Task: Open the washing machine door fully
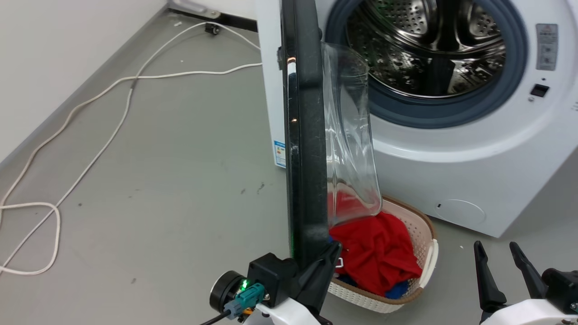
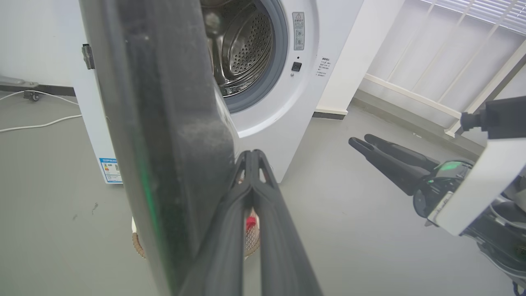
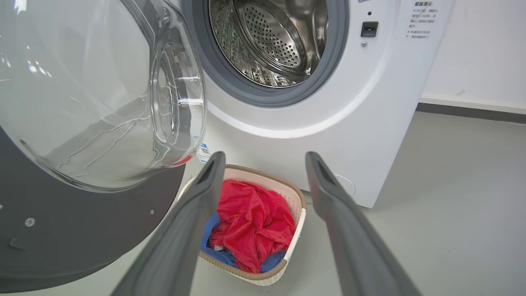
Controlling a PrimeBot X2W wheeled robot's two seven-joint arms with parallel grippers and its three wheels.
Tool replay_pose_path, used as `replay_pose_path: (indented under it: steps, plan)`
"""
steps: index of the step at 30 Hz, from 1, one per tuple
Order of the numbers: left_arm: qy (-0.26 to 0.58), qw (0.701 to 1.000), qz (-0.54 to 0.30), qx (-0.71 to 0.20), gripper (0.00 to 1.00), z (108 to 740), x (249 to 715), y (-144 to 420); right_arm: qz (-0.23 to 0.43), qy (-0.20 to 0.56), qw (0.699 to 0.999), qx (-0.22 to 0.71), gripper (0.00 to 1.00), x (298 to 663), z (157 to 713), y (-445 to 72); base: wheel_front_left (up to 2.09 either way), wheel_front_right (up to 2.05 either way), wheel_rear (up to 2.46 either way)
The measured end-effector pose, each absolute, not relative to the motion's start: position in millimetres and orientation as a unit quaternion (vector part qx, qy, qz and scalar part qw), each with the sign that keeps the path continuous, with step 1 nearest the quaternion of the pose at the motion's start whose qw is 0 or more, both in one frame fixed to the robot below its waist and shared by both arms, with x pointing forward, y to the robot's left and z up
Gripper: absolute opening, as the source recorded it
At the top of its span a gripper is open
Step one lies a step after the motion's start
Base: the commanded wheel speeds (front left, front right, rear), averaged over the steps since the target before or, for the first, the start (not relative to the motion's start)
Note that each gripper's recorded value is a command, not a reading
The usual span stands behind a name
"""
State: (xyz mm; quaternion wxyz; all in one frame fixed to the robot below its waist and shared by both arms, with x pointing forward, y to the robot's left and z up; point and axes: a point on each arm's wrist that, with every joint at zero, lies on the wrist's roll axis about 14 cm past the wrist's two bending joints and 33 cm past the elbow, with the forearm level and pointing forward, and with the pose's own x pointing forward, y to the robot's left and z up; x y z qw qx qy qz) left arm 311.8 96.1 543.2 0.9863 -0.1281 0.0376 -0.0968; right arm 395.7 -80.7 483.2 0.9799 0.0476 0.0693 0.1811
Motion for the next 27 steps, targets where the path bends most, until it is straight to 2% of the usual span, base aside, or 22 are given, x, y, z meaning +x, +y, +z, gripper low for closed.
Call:
replay_pose_path:
  steps: [16,27]
  plan:
    - [0.036,0.989,0.07,-0.127,0.0,531,290,184,0.249,0.076,0.964,0.047,1.0,410,479,-29,0.0,0.0,0.0]
    - [0.032,0.976,0.197,-0.084,0.0,522,285,277,0.251,0.092,0.963,0.045,1.0,421,468,-25,0.0,0.0,0.0]
